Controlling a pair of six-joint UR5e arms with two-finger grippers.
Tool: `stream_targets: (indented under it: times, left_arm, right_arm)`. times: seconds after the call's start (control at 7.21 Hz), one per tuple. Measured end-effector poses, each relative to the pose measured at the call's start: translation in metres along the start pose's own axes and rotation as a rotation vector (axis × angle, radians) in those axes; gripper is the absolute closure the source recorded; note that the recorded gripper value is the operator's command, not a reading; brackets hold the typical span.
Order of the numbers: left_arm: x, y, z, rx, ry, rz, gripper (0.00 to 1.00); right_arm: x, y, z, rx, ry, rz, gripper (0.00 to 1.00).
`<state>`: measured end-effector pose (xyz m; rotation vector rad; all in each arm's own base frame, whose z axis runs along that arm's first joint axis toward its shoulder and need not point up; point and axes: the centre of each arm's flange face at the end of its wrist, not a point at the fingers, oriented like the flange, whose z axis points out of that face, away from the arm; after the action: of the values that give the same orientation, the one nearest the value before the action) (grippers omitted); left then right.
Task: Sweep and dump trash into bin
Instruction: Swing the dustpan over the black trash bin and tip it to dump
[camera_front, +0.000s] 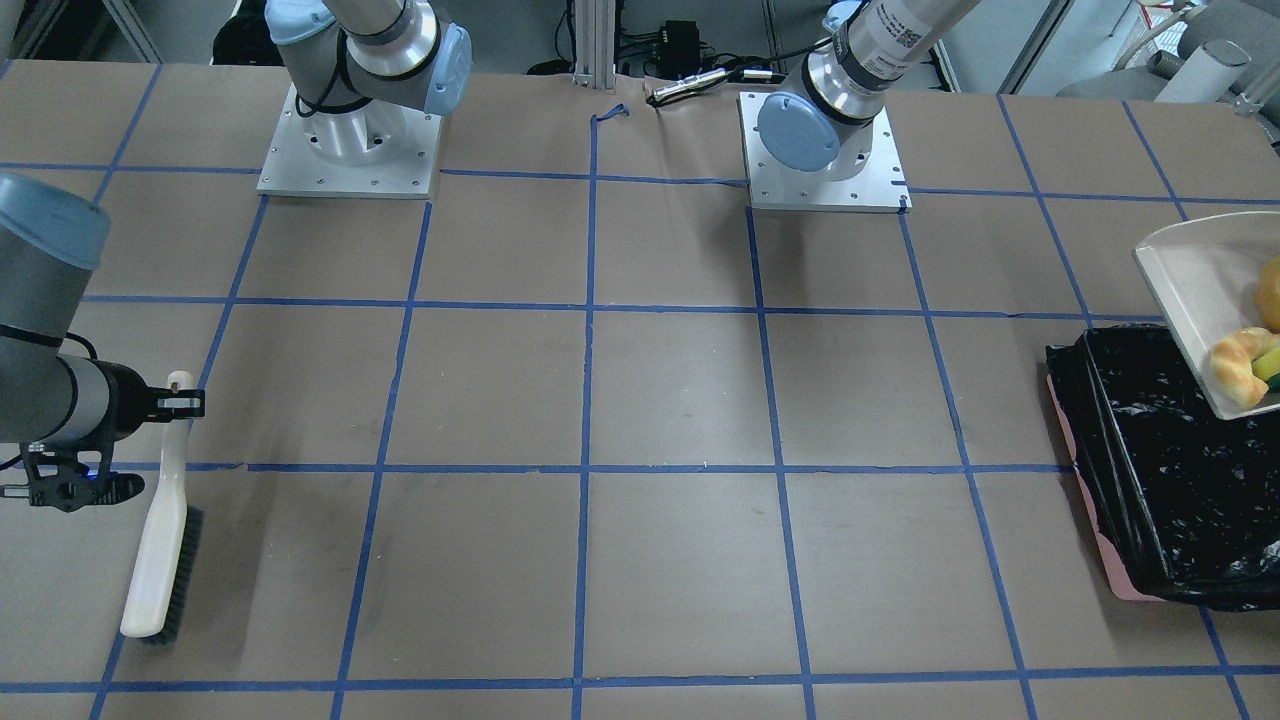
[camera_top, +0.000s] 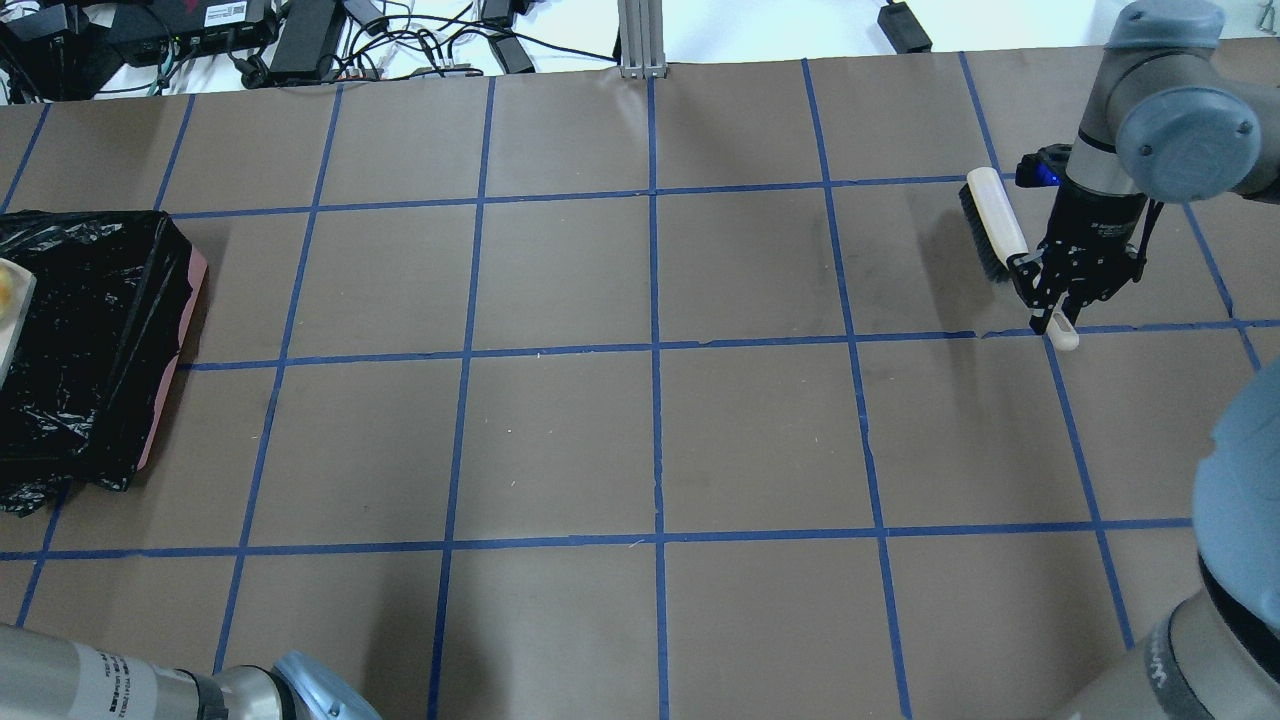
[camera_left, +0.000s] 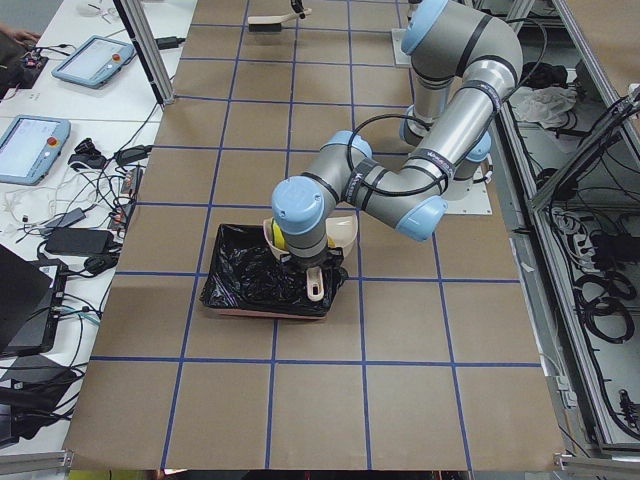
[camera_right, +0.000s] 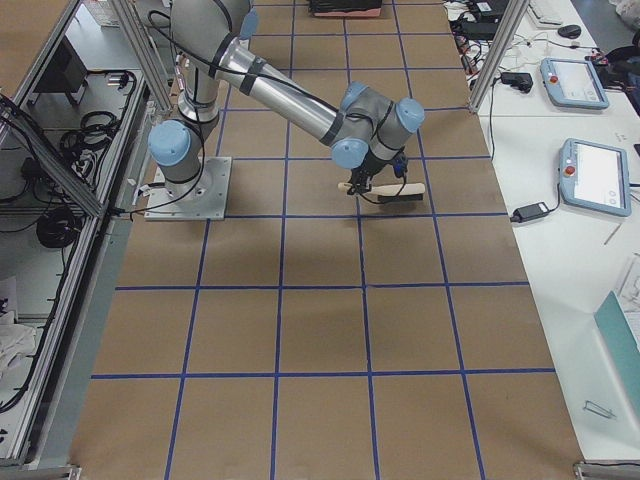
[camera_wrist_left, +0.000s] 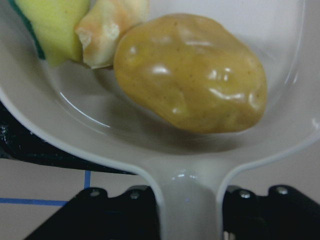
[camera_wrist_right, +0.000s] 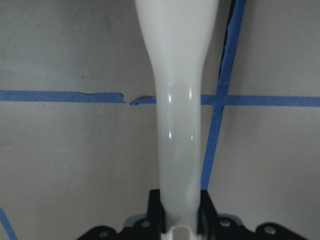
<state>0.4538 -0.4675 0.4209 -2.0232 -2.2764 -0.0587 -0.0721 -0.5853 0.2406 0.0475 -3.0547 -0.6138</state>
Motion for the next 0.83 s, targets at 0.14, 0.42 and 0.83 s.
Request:
stream_targets:
  times: [0.14, 0.42, 0.83]
  left_arm:
    - [-0.002, 0.004, 0.002, -0.028, 0.006, -0.003, 1.0]
    - [-0.011, 0.014, 0.016, -0.053, 0.012, -0.012, 1.0]
    - [-0.029, 0.02, 0.036, -0.119, 0.034, -0.027, 1.0]
  right_arm:
    - [0.008, 0.002, 0.005, -0.008, -0.011, 0.009, 1.0]
    - [0.014, 0.003, 0.008, -0.005, -0.015, -0.004, 0.99]
    - [0.017, 0.001, 0.002, 0.016, 0.001, 0.002, 0.99]
